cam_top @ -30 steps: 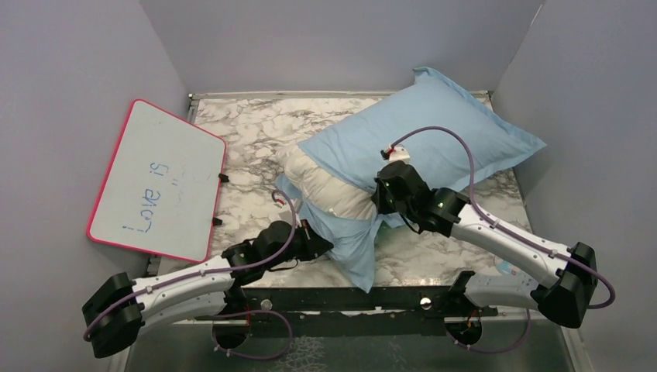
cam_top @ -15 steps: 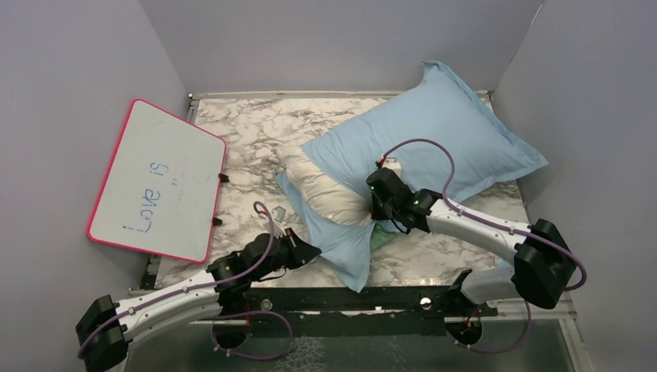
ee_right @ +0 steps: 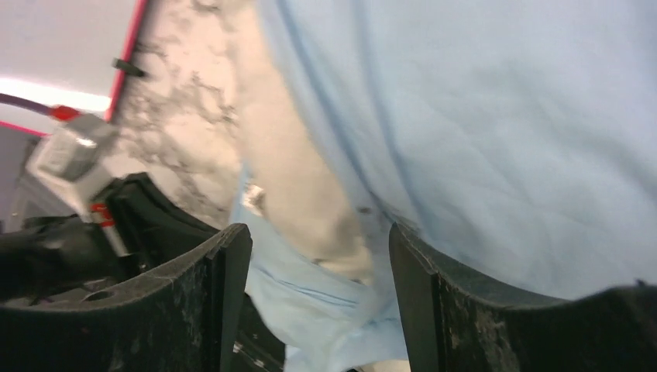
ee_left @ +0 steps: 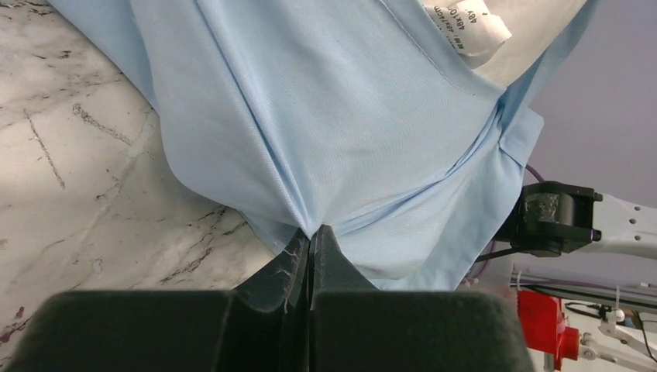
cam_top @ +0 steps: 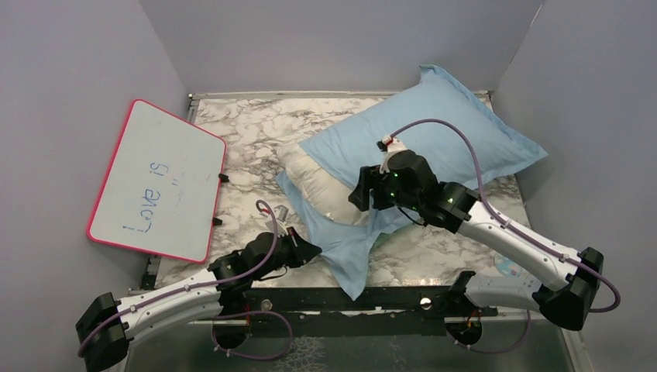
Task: Remove the pillowcase from the pillow
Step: Remove the pillow from the pillowcase.
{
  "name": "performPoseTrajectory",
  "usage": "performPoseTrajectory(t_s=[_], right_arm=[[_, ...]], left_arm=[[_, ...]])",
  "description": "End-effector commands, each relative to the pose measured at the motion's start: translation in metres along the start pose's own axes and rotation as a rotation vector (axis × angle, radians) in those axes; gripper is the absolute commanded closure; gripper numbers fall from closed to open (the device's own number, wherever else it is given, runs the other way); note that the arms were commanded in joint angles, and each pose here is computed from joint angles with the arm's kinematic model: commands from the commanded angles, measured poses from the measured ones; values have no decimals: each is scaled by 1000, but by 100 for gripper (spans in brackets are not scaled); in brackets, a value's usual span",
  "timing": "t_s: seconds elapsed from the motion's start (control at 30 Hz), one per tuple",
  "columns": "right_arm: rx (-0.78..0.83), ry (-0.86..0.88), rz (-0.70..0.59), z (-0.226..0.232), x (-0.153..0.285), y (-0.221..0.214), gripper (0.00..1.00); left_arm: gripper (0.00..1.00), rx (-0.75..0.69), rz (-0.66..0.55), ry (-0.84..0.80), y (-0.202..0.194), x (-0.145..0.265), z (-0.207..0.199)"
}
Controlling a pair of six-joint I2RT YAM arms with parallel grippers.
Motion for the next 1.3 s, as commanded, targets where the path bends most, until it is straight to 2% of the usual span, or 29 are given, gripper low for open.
performPoseTrajectory(t_s=[0.0,0.1,0.2,0.27,0.37,0.47,0.57,0.67,0.8,0.93,1.03,1.13,1.2,1.27], right_arm=[[125,-26,-2,39,8,10,30],[225,-64,10,65,-6,8,27],[308,-176,12,60,-19,17,24],[305,-231,-8,57,-22,25,14],[289,-163,-62,69,-26,32,1],[205,-64,-150,80,-29,33,0],[246,123,-90,104,-30,15,0],[237,115,-34,106,-44,3,0],[244,-122,-29,72,-68,1,5],[275,-377,-98,28,-81,4,10],[324,-574,-173,-10,-92,1,17],[333,-715,-189,-40,-104,-7,25],[312,-752,-173,-49,-111,-10,35],[302,-743,-171,-49,-117,-9,65]], left_arm=[[100,-55,1,-9,4,0,-7],[100,-44,-8,22,7,2,-5],[100,-20,-30,-1,10,5,-6],[100,-11,-45,-21,11,8,-7],[100,-1,-52,-26,10,9,-5],[100,17,-48,-19,8,7,-2],[100,17,-51,-20,9,7,-3],[100,10,-69,-27,12,6,-5],[100,10,-69,-42,13,3,-9],[100,7,-47,-34,9,1,-7],[100,7,-39,-31,6,0,-6],[100,-3,-21,-24,2,-1,-2],[100,4,-11,-11,-3,-1,4],[100,13,-3,1,-6,-2,10]])
Point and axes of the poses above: each gripper's point midway between its finger pads, its own x axis back along the fingers, its own z axis along the line the jaws close on, y = z × x, the point moved 1 cm from there along x, back along the fingers, and after that the axes turned 3 degrees about -x, right-handed, at the moved point
